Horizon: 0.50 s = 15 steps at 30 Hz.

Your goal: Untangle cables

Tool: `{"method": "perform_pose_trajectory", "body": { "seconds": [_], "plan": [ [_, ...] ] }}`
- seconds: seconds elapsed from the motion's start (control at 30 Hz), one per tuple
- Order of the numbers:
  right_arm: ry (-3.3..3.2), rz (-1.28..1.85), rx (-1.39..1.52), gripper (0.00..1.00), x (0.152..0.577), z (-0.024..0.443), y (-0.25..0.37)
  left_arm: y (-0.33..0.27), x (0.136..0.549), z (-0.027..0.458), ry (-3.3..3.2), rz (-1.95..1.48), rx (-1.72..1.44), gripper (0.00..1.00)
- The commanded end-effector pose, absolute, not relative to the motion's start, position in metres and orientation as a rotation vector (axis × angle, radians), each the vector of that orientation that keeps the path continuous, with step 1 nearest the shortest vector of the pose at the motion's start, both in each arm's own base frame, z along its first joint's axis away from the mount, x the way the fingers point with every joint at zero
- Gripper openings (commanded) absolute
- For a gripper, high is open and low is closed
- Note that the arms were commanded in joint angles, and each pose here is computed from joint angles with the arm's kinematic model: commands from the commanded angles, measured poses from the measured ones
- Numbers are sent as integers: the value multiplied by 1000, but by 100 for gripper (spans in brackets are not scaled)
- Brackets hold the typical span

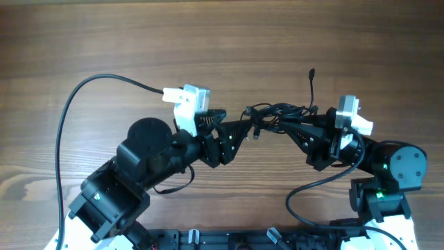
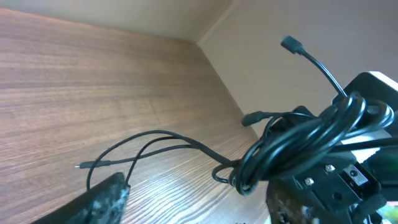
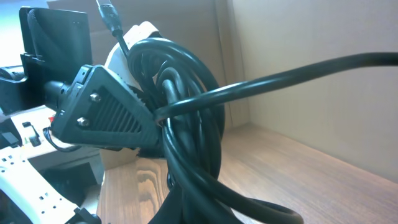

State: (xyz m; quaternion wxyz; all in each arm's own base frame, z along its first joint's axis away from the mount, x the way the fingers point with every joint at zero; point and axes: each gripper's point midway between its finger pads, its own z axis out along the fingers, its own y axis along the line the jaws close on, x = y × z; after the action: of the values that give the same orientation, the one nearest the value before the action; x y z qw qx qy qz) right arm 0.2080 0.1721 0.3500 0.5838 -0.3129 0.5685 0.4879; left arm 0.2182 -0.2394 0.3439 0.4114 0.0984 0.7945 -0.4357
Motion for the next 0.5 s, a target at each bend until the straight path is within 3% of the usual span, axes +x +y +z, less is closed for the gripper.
{"method": "perform_pose_trajectory", "body": {
  "seconds": [0.0, 0.47],
  "plan": [
    [1312, 1136, -736, 4, 207, 354, 173, -245, 227, 342, 2008, -1096, 222, 71],
    [1309, 1160, -784, 4, 199, 352, 176, -269, 235, 337, 2010, -1171, 283, 70]
  ]
}}
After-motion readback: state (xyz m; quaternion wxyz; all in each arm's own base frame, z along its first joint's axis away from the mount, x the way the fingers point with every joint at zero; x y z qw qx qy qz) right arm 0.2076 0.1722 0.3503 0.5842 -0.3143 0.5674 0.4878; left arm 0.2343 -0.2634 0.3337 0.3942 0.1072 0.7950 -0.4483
